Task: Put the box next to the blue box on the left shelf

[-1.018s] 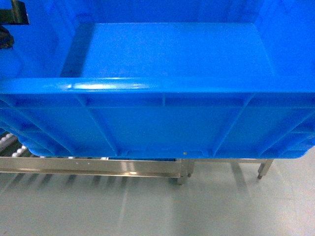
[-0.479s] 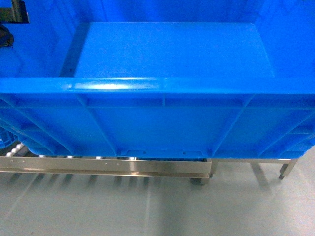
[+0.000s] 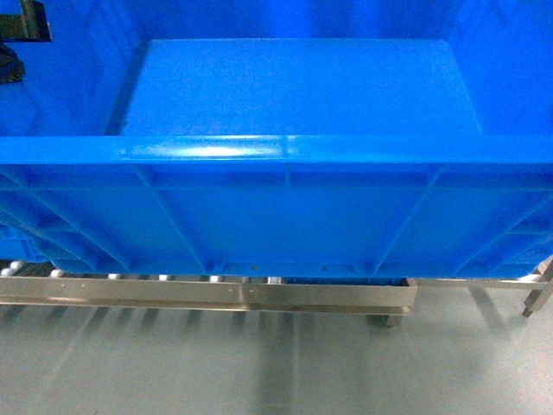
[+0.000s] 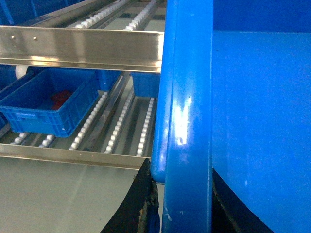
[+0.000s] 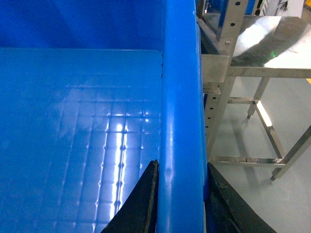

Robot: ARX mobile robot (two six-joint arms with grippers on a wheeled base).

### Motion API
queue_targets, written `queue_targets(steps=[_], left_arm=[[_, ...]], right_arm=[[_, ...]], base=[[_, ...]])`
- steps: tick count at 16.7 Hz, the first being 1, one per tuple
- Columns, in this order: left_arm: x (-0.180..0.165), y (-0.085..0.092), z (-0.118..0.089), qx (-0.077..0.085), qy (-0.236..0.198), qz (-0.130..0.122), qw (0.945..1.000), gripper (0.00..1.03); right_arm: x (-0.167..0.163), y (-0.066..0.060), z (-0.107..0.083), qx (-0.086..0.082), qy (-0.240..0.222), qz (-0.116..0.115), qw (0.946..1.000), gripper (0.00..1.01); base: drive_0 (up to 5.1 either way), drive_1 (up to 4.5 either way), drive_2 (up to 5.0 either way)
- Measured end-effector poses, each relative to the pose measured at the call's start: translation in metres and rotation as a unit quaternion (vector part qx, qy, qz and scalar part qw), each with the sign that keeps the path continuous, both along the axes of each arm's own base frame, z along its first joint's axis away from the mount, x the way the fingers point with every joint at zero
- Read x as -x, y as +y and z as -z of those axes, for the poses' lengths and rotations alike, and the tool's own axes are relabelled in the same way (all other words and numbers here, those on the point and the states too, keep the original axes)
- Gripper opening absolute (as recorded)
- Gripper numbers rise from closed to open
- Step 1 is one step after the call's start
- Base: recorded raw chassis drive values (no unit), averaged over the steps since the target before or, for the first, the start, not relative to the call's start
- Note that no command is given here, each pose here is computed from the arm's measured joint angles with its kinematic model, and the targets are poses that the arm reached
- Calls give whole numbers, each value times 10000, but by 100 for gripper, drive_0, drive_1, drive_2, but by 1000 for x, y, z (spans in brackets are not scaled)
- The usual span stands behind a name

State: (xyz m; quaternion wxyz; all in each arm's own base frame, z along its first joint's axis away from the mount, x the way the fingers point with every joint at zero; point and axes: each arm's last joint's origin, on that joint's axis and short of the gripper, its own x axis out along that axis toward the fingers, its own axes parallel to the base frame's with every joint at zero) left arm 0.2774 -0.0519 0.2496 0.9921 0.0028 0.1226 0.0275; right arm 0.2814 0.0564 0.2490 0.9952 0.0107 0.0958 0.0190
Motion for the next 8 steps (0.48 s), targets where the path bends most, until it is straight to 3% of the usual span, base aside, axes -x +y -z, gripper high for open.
queue_targets(steps=[8], left_arm=[[0, 0, 0, 9, 5, 0, 10000, 16]], right_arm=[[0, 0, 0, -2, -9, 0, 10000, 21]], base=[[-500, 245, 245]])
